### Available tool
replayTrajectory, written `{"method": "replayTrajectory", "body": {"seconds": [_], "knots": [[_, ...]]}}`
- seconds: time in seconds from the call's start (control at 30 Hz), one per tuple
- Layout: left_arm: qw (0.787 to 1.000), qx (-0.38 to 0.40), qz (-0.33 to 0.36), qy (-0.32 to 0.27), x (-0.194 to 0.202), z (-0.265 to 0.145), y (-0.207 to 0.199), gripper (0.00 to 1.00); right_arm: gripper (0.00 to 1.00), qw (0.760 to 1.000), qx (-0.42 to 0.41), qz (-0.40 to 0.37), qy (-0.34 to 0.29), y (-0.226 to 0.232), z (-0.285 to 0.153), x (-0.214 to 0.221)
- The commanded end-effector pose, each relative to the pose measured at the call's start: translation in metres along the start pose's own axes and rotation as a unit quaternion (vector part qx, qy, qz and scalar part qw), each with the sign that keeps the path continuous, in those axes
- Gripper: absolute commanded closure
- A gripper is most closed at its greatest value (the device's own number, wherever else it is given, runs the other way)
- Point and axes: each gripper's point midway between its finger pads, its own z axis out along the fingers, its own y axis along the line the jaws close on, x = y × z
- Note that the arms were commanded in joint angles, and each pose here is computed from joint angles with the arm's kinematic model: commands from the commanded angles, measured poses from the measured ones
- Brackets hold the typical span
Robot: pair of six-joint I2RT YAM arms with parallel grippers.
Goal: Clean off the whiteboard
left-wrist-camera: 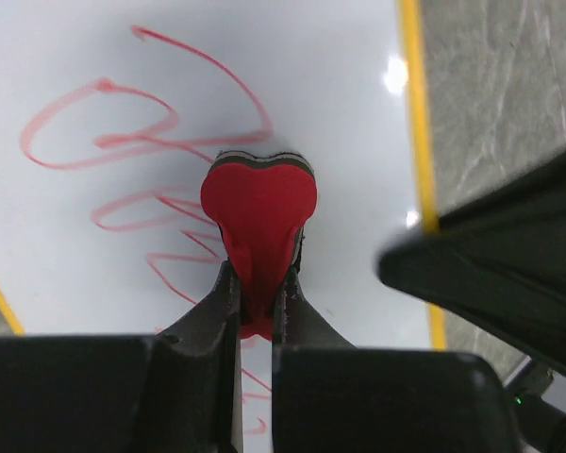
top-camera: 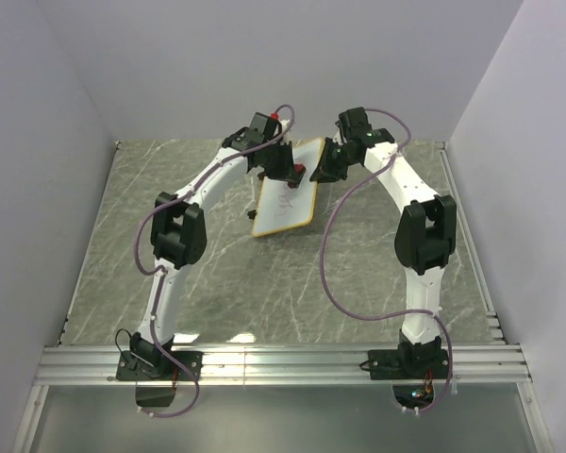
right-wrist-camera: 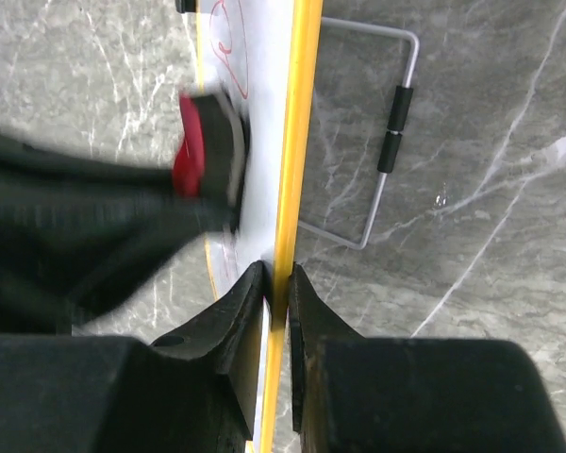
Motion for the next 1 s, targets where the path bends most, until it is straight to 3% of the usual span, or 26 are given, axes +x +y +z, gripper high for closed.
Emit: {"method": "replayTrajectory", "body": {"seconds": [0.0, 0.17, 0.33, 0.73, 0.97], "knots": [[0.999, -0.041, -0.009, 0.023, 0.01, 0.024, 0.051, 1.0, 1.0, 0.999, 0.014, -0.039, 0.017, 0.004, -0.01, 0.011], [0.996, -0.071, -0.024, 0.041, 0.018, 0.042, 0.103, 1.0, 1.0, 0.998, 0.001, -0.054, 0.026, 0.019, -0.017, 0.018], [0.997, -0.064, -0.02, 0.037, 0.012, 0.042, 0.109, 1.0, 1.0, 0.996, -0.016, -0.078, 0.046, 0.037, -0.02, 0.03], [0.99, 0.126, 0.053, 0.032, 0.002, -0.008, -0.018, 1.0, 1.0, 0.991, -0.039, -0.087, 0.095, 0.049, -0.02, 0.052], [0.983, 0.157, 0.081, 0.056, 0.024, -0.024, -0.055, 1.0, 1.0, 0.988, -0.041, -0.101, 0.11, 0.057, -0.025, 0.069]]}}
